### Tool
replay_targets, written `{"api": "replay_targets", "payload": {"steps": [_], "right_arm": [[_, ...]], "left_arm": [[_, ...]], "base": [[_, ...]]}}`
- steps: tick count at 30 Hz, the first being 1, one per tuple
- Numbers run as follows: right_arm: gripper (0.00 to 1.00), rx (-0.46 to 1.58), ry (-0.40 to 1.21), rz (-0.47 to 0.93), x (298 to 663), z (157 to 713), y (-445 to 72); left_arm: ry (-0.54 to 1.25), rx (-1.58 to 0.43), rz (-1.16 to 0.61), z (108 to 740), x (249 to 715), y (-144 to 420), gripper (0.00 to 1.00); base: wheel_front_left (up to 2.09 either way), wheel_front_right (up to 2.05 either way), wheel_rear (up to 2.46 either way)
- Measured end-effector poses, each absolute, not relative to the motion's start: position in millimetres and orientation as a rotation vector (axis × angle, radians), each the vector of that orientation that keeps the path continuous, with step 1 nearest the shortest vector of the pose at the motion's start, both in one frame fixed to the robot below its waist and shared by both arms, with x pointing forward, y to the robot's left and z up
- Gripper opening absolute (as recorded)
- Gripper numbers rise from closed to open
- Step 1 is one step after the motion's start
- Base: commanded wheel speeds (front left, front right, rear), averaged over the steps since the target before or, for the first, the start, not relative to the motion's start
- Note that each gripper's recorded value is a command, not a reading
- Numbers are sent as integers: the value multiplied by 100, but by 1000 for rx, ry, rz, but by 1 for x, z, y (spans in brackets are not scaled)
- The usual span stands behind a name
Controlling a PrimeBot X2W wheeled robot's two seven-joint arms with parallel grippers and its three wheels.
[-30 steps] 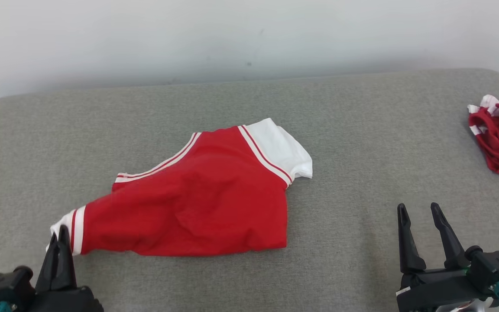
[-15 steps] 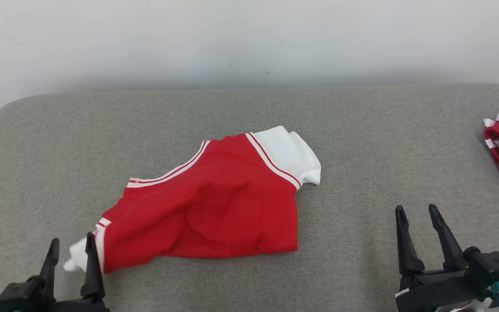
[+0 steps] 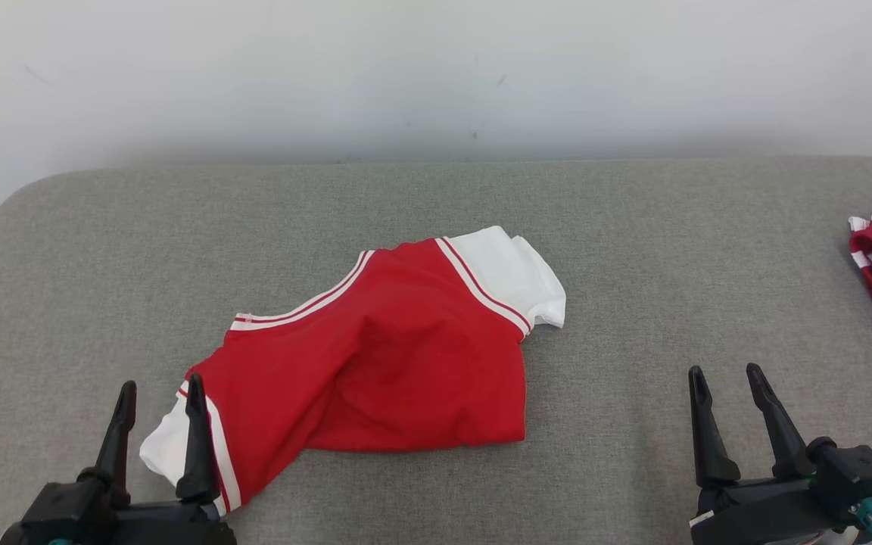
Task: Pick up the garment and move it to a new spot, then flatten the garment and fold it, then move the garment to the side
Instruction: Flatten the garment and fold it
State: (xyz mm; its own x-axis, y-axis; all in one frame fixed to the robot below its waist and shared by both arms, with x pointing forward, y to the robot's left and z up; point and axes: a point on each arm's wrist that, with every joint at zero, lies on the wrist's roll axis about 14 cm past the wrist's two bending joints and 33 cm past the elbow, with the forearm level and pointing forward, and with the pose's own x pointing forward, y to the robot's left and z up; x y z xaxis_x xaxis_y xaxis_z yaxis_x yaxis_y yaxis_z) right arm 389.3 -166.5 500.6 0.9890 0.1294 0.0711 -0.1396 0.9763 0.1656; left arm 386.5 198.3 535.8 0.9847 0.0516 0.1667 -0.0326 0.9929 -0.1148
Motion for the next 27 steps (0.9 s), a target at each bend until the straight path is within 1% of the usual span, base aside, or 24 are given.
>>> {"api": "replay_targets", "payload": {"steps": [11,15,20,27], "right_arm": [[100,169,-44,144,389,496,-164],[100,151,-30,165,393,492,-161],[100,108,-51,234,417,505,-148],[100,22,-41,333,466,518,-123]], "left_arm": [[-173,-121,62,534,381,203,100],[-173,-114,65,534,378,206,100],[-166,-114,77,531,373,211,100],[-146,-118,105,525,368,219,100]], "base": [[0,0,0],[0,0,0],[0,0,0],[0,0,0]]}}
